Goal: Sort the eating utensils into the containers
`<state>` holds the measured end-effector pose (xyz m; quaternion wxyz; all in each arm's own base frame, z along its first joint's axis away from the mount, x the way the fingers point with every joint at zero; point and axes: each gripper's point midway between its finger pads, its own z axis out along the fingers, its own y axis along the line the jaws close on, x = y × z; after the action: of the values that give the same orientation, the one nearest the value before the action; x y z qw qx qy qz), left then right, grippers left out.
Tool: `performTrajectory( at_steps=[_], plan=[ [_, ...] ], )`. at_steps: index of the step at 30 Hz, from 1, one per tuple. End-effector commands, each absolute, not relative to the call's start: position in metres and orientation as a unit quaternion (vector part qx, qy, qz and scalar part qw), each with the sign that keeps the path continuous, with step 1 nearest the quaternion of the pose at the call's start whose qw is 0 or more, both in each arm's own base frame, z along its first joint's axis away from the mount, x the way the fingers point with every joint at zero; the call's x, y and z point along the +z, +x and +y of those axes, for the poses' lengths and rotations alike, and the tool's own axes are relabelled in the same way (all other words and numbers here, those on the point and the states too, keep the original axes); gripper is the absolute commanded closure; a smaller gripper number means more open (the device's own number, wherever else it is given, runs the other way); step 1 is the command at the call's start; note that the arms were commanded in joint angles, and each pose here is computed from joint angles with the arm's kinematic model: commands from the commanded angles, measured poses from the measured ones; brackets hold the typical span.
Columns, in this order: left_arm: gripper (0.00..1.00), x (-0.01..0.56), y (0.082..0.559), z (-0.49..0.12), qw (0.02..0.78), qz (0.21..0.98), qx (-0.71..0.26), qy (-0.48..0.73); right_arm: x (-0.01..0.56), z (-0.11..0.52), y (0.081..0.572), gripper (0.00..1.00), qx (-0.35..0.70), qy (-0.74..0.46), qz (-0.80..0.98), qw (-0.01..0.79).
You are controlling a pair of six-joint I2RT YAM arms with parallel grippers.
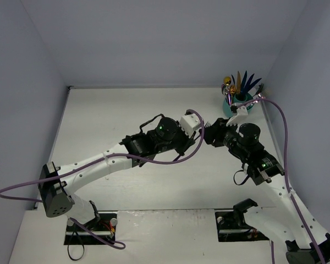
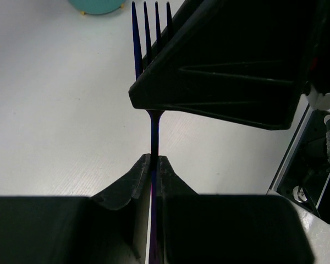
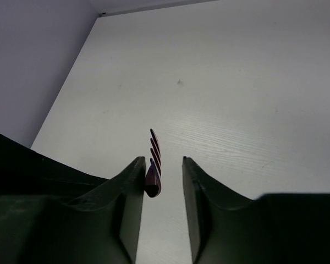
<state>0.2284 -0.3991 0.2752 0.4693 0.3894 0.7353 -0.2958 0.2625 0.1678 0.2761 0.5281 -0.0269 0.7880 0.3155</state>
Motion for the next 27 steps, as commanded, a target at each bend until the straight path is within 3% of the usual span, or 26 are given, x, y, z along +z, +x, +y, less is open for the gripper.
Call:
performTrajectory(
  at_steps=[1, 3, 5, 6, 8, 11, 12, 19, 27],
  plan=[
    [1.00, 0.319, 0.231, -0.407, 0.513, 0.703, -0.313, 0.380, 0.291, 0.170, 0.273, 0.79, 0.319, -0.027, 0.765, 0.559],
    [1.00, 0.315, 0.233, -0.404, 0.513, 0.709, -0.304, 0.378, 0.291, 0.166, 0.274, 0.96, 0.309, -0.020, 0.764, 0.565],
    [1.00, 0.312, 0.235, -0.403, 0.512, 0.713, -0.297, 0.376, 0.293, 0.163, 0.275, 1.00, 0.303, -0.017, 0.763, 0.571],
    [0.95, 0.311, 0.236, -0.402, 0.512, 0.714, -0.296, 0.374, 0.293, 0.161, 0.276, 1.00, 0.299, -0.016, 0.762, 0.574],
    [0.79, 0.307, 0.237, -0.401, 0.510, 0.719, -0.293, 0.370, 0.294, 0.156, 0.279, 1.00, 0.287, -0.008, 0.762, 0.581],
    [0.37, 0.302, 0.245, -0.394, 0.516, 0.733, -0.272, 0.350, 0.299, 0.148, 0.283, 1.00, 0.267, 0.001, 0.759, 0.594],
    [0.33, 0.300, 0.248, -0.391, 0.516, 0.738, -0.266, 0.344, 0.300, 0.142, 0.287, 1.00, 0.251, 0.008, 0.758, 0.602],
    [0.27, 0.288, 0.294, -0.331, 0.511, 0.794, -0.233, 0.233, 0.329, 0.093, 0.314, 1.00, 0.148, 0.056, 0.740, 0.654],
    [0.27, 0.284, 0.346, -0.187, 0.499, 0.842, -0.194, 0.066, 0.350, -0.012, 0.378, 1.00, 0.033, 0.131, 0.739, 0.659]
  ],
)
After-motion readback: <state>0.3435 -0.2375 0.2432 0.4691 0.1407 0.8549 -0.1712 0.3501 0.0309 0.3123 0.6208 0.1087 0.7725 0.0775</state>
